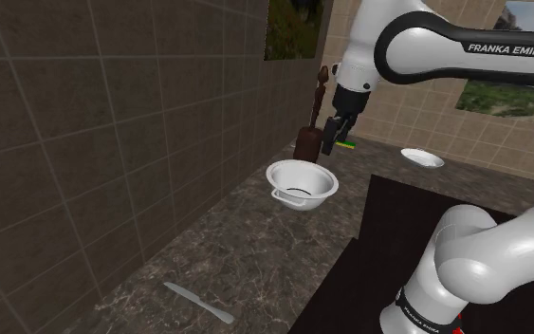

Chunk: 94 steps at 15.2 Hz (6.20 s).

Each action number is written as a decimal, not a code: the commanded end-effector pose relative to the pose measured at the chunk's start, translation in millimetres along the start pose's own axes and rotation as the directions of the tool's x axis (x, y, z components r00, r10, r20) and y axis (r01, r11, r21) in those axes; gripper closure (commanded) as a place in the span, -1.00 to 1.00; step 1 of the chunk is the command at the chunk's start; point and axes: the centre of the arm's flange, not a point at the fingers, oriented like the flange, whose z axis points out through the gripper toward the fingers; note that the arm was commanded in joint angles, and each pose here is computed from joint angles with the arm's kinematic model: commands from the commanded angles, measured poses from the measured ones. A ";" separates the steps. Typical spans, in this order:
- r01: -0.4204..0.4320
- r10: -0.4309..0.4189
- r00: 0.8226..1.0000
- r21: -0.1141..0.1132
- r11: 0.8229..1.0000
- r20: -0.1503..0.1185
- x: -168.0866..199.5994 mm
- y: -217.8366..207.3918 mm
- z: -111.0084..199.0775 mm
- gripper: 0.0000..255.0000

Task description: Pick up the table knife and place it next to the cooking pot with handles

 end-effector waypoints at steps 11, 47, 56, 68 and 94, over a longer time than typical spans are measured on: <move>0.032 -0.036 0.996 0.051 0.998 0.077 56.4 -75.6 93.2 -1.00; 0.104 -0.168 0.940 0.220 0.970 0.296 158.5 -352.2 401.1 -1.00; 0.104 -0.168 0.940 0.220 0.970 0.296 154.1 -354.6 413.7 -1.00; 0.104 -0.168 0.940 0.220 0.970 0.296 154.1 -354.6 413.7 1.00; 0.104 -0.168 0.940 0.220 0.970 0.296 169.6 -339.4 278.1 1.00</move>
